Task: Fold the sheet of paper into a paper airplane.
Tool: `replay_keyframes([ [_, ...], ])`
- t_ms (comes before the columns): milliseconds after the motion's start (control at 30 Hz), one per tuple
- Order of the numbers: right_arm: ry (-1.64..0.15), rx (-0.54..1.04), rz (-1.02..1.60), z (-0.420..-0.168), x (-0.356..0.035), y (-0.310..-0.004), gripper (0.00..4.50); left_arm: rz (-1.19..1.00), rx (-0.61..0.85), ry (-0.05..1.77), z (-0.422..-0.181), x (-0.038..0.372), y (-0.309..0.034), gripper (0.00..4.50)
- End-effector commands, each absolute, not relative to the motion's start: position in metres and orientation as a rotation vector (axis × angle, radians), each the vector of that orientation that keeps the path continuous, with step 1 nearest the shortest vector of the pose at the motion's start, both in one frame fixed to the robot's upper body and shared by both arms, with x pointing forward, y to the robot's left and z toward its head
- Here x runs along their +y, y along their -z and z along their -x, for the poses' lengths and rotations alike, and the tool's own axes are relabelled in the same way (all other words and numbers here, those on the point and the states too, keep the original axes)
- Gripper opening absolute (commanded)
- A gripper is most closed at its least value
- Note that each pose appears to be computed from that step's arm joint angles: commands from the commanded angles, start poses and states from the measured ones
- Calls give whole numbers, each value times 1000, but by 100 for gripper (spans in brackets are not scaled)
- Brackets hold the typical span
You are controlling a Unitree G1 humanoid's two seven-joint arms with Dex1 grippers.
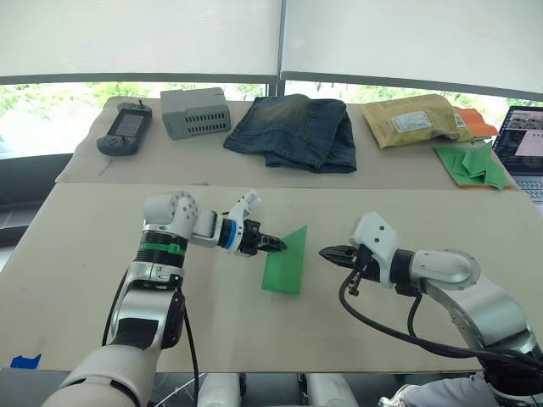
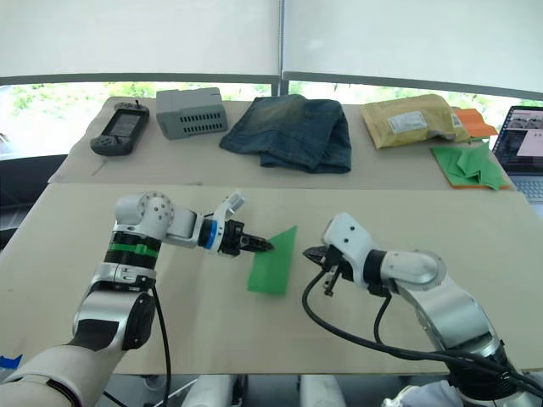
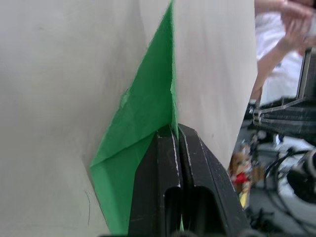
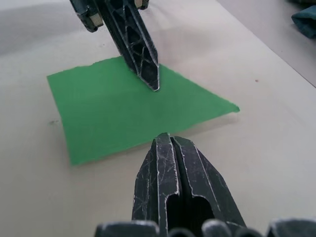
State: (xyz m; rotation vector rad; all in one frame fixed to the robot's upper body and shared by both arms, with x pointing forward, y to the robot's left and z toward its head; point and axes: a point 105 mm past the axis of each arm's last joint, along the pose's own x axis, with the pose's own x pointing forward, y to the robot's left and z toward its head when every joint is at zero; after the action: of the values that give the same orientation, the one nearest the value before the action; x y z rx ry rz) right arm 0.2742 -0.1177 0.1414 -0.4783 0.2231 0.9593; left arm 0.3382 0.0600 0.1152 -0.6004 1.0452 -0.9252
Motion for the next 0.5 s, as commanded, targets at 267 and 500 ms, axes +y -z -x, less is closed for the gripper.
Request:
replay_keyframes([
  [267, -973, 146, 488, -284, -106, -153, 0, 977, 802, 559, -364, 77, -124, 2],
  [500, -995, 139, 462, -288, -94, -151, 0, 1087, 802, 434, -355, 64, -121, 2],
])
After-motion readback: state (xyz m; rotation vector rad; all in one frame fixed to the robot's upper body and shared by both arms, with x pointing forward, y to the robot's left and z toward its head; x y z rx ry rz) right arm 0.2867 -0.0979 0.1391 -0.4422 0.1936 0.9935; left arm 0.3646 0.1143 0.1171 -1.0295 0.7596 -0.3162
